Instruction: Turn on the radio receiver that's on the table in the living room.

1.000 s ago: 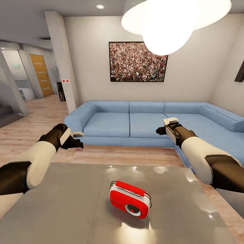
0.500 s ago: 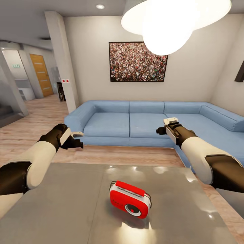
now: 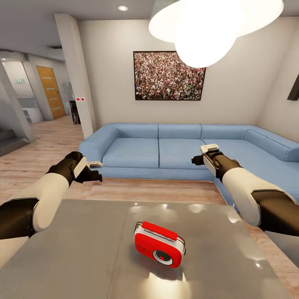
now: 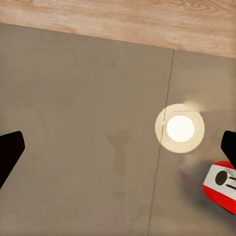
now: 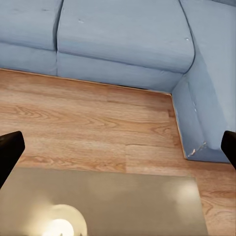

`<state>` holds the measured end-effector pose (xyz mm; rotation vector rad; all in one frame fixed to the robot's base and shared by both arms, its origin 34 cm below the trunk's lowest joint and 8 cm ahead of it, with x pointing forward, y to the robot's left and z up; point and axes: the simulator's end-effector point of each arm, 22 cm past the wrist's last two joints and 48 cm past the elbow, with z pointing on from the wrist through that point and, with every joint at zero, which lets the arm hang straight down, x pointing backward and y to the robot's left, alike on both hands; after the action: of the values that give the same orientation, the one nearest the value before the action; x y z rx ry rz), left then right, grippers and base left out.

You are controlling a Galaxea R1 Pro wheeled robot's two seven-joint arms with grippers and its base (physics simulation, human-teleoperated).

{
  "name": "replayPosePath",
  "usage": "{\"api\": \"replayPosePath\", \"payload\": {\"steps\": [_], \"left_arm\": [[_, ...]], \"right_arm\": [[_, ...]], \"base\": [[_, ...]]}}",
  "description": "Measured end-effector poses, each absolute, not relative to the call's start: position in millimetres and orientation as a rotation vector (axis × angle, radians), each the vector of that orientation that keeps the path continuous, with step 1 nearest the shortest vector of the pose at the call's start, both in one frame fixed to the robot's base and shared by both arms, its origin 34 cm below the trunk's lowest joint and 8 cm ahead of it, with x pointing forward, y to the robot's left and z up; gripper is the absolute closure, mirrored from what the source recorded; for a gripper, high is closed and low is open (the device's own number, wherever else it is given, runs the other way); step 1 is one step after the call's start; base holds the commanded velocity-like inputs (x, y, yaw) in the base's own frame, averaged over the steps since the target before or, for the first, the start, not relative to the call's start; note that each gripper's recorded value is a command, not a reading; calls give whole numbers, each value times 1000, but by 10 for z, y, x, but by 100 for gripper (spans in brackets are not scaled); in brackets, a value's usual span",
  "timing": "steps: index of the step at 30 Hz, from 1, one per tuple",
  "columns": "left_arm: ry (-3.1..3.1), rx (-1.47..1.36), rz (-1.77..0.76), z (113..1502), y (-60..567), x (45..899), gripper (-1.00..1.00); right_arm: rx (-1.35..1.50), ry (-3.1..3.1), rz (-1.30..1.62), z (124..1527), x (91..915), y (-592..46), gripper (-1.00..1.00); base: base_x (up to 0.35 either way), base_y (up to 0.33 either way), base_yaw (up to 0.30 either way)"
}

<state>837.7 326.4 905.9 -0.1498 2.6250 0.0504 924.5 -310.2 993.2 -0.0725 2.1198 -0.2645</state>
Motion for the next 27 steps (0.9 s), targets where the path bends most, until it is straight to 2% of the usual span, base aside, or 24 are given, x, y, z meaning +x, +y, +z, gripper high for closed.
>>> {"api": "replayPosePath", "payload": {"steps": [27], "left_arm": [[2649,-148,48,8918,3243,8308,-100]], "right_arm": [[-93,2307,-241,9454,8990,-2889,-100]], "base": [[0,0,0]]}}
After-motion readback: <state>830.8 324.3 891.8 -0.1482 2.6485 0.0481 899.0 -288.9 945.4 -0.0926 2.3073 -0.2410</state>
